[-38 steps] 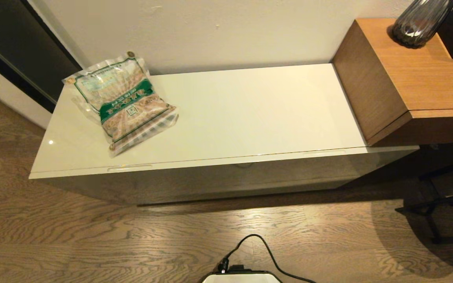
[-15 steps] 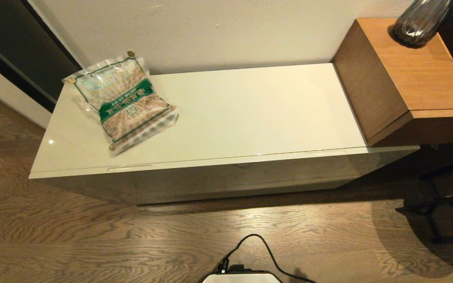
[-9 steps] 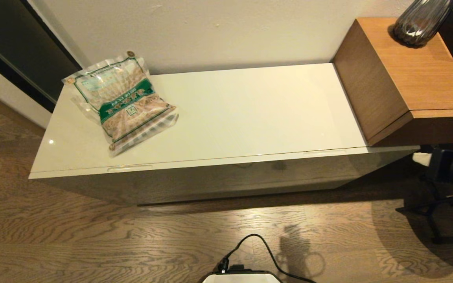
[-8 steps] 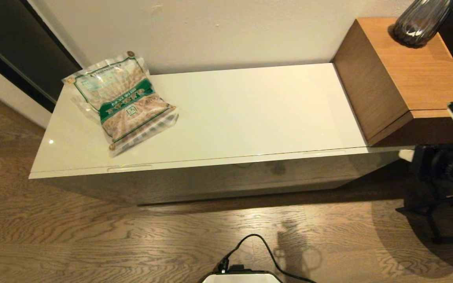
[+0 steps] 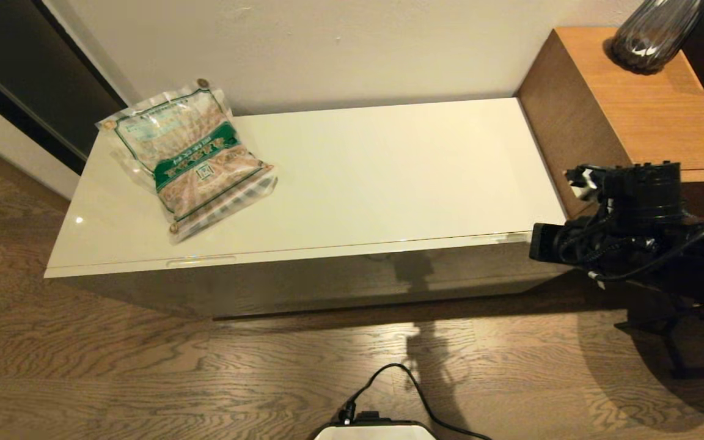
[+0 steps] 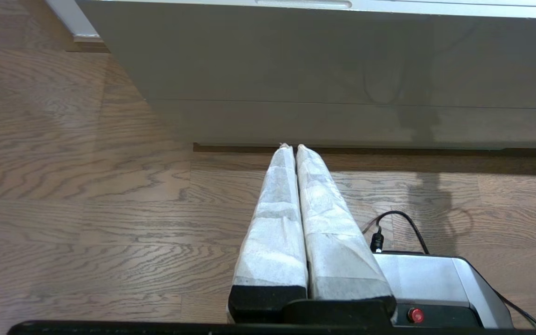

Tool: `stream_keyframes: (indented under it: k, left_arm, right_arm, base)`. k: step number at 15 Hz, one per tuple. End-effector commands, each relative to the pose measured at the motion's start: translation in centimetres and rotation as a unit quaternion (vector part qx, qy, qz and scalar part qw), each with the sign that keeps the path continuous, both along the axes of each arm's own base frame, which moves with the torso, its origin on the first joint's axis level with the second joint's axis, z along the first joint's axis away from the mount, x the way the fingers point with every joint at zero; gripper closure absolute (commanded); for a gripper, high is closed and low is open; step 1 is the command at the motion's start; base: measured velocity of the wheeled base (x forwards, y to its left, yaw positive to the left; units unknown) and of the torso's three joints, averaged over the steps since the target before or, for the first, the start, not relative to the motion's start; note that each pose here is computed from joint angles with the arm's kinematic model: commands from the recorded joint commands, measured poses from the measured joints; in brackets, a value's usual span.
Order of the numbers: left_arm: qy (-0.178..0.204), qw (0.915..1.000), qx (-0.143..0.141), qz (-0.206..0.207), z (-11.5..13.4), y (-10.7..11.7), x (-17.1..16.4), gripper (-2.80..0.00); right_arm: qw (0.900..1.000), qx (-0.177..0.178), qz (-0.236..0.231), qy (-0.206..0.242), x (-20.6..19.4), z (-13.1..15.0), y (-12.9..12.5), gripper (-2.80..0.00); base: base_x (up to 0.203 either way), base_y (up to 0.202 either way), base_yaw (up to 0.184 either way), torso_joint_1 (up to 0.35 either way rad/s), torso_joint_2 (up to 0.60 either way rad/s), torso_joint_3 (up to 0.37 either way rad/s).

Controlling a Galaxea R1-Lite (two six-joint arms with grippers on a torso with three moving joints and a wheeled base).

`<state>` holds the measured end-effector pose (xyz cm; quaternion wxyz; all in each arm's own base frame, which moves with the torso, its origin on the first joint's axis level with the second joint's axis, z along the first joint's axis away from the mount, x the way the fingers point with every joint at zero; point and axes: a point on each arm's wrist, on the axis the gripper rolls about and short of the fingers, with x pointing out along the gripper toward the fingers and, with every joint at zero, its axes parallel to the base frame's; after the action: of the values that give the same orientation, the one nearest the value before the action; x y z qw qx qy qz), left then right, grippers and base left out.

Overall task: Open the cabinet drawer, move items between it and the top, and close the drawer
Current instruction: Open the drawer

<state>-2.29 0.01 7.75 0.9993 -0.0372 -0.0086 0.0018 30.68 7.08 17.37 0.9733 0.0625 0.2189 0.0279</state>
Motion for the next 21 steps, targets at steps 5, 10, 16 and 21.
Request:
stream_keyframes:
  k: [5,10,16,21]
  left_arm:
    - [0.001,1.0,0.0,0.0,0.0,0.0,0.0,0.0]
    - [0.001,1.0,0.0,0.0,0.0,0.0,0.0,0.0]
    - [0.001,1.0,-0.001,0.0,0.0,0.0,0.0,0.0]
    - [0.0,1.0,0.0,0.0,0.0,0.0,0.0,0.0]
  right_arm:
    - [1.0,0.005,-0.005,0.027,3.9,-1.8,1.0,0.0]
    - [0.998,0.015,-0.015,0.065,3.5,-3.5,0.9,0.0]
    - [0.982,0.101,-0.035,0.155,1.6,-3.9,0.7,0.0]
    - [0.972,0.128,-0.03,0.196,-4.9,-2.1,0.0,0.0]
  base:
    - [0.0,0.0,0.0,0.0,0.0,0.0]
    - [0.0,0.0,0.0,0.0,0.0,0.0]
    - [0.0,0.0,0.0,0.0,0.0,0.0]
    - [0.0,0.0,0.0,0.0,0.0,0.0]
